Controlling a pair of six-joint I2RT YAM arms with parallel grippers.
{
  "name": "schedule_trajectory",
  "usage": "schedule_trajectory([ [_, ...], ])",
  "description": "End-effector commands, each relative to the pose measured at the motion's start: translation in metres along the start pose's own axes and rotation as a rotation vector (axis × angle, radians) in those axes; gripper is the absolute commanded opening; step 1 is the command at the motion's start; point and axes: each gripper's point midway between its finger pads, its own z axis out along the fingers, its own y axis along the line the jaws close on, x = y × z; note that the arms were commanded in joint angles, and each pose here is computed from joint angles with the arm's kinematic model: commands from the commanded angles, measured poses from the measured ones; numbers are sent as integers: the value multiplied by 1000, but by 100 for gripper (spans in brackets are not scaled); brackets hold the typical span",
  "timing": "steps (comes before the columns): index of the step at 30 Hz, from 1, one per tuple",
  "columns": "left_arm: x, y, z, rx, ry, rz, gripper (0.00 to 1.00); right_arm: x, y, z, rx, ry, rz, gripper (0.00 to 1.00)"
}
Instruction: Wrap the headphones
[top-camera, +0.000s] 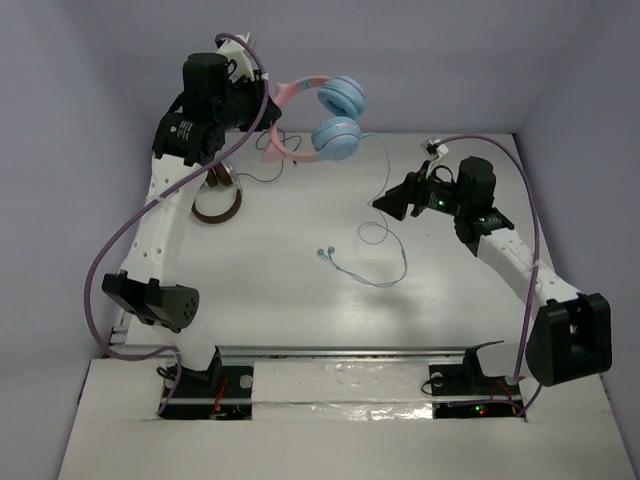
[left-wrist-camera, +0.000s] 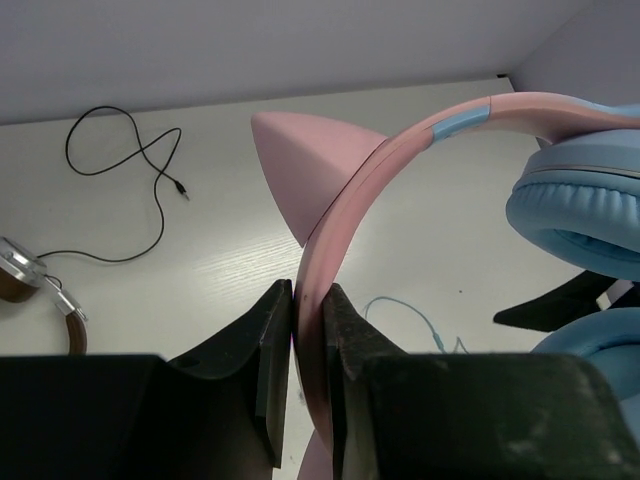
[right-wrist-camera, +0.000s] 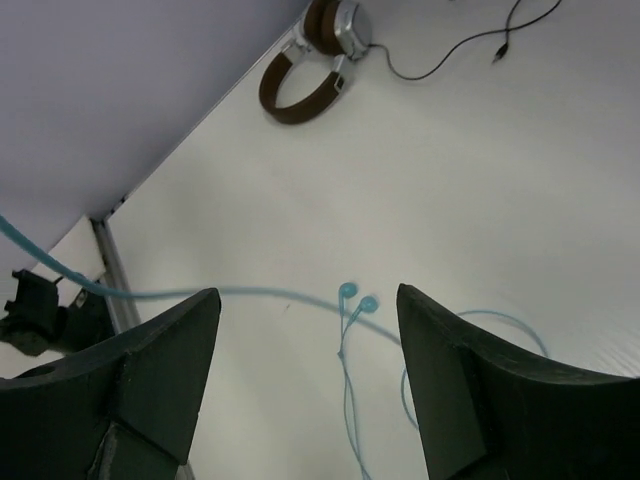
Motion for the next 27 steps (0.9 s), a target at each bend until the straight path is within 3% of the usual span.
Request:
schedule_trajectory([
  [1, -55, -31, -30, 120, -171, -24, 0, 5, 17, 5, -131, 4, -55, 76],
  [8, -68, -42, -42, 189, -204, -39, 0, 18, 2, 21, -88, 14, -21, 73],
  [16, -76, -50, -56, 213, -230, -41, 0, 23, -49, 27, 175, -27, 21, 75],
  [20, -82, -54, -64, 218, -250, -42, 0, 21, -56, 17, 253, -80, 41, 65],
  [22, -84, -53, -66, 211, -261, -44, 0, 25, -48, 15, 241, -96, 61, 53],
  [27, -86, -58, -69, 233, -270, -51, 0, 29, -51, 11, 280, -103, 73, 48],
])
